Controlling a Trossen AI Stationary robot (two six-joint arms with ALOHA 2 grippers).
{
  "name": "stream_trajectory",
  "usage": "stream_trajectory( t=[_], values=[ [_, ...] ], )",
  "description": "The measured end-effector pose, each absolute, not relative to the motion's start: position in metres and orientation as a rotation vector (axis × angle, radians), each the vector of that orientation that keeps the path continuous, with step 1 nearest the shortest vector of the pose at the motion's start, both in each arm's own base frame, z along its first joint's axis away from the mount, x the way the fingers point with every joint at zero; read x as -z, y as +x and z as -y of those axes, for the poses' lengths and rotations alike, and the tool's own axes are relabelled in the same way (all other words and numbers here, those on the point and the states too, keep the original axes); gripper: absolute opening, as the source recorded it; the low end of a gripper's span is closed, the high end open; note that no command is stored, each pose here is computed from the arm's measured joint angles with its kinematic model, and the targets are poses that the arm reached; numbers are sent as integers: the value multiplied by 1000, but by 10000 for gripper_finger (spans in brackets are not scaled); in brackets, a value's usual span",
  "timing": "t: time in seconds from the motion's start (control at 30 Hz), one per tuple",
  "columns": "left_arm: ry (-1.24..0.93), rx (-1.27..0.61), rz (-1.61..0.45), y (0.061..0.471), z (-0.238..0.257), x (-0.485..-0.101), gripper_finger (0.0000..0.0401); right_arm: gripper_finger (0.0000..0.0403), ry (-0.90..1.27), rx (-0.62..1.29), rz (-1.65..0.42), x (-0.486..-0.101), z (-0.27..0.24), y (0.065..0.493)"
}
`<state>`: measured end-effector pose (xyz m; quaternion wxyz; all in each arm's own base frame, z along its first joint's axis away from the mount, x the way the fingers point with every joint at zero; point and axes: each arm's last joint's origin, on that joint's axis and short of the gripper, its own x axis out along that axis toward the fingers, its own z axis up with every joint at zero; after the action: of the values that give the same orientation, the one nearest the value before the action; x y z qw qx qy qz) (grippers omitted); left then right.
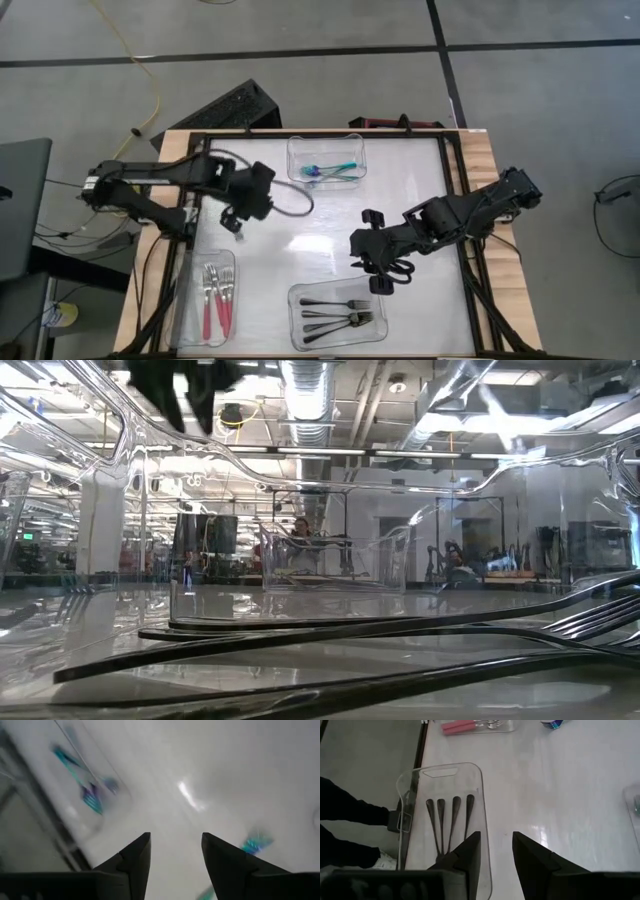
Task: Sort silverware by color (type)
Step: Put the blue fork into the top transparent bin
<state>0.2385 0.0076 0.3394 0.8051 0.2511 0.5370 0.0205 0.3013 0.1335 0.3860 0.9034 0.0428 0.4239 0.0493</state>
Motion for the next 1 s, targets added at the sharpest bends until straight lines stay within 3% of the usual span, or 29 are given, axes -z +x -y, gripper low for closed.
stream_trajectory(
  t=[0.33, 1.0],
  values=[
    [544, 110, -1362, 226, -42, -284, 161, 134, 87, -101, -875, -386, -134, 301],
    [719, 432, -1671, 186, -39, -196, 161, 134, 66, -69, -881, -379, -144, 297]
  ],
)
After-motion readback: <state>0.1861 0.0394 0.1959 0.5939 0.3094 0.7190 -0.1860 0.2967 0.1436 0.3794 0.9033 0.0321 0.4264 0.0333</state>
